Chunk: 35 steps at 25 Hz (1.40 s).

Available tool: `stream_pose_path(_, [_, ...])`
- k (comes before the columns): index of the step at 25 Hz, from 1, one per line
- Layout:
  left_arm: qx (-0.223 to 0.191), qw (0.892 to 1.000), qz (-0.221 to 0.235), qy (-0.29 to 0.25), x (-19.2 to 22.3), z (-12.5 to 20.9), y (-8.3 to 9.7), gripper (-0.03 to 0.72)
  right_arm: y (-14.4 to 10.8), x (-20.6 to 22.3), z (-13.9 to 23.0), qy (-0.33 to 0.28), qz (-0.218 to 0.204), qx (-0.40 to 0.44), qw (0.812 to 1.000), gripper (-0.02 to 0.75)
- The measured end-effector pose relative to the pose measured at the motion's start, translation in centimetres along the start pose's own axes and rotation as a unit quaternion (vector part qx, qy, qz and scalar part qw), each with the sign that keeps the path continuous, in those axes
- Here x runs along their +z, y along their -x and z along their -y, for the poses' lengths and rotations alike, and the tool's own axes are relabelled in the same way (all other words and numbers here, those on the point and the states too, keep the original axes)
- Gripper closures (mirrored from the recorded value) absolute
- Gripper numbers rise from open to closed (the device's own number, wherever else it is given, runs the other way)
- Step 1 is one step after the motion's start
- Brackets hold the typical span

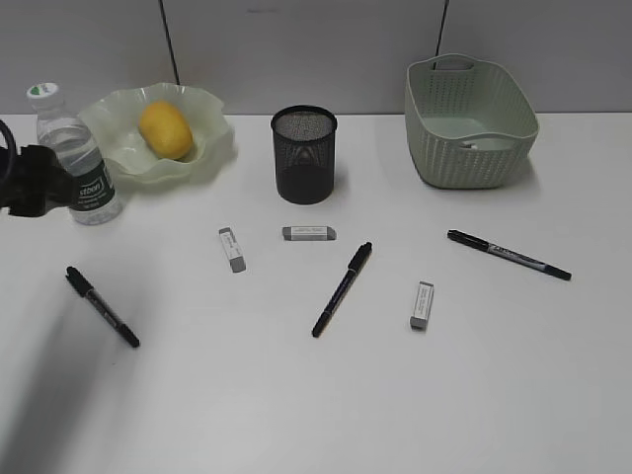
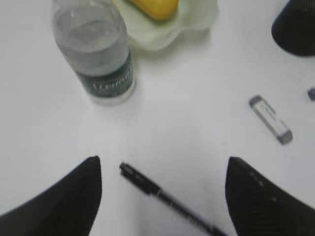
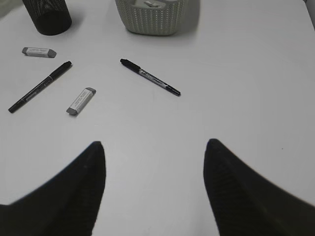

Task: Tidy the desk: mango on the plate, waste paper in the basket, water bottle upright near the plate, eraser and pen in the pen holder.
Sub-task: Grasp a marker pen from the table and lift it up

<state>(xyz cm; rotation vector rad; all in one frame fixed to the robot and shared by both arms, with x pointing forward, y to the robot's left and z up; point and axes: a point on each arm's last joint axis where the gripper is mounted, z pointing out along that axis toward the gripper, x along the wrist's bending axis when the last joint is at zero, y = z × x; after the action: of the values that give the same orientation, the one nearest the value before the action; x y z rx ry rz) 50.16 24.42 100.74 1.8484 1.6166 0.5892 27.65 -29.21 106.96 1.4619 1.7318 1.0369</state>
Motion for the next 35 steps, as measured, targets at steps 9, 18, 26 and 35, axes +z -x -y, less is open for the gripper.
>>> stream_pose_path(9, [0.01, 0.979, -0.019, -0.202, -5.9, 0.1, -0.1, 0.107, 0.0, 0.0, 0.0, 0.0, 0.0, 0.0, 1.0, 0.239])
stream_pose_path(18, [0.021, 0.982, -0.018, -0.188, -10.4, 1.6, -0.2, 0.178, 0.0, 0.0, 0.0, 0.001, 0.0, 0.0, 1.0, 0.239])
stream_pose_path(26, [0.024, 0.999, -0.01, -0.047, -15.7, 6.8, -0.6, 0.181, 0.0, 0.0, 0.0, 0.001, 0.0, 0.0, 1.0, 0.239])
stream_pose_path(35, [0.022, 0.993, 0.002, 0.116, -21.0, 10.4, -0.8, 0.181, 0.0, 0.0, 0.0, 0.0, 0.0, 0.0, 1.0, 0.239])
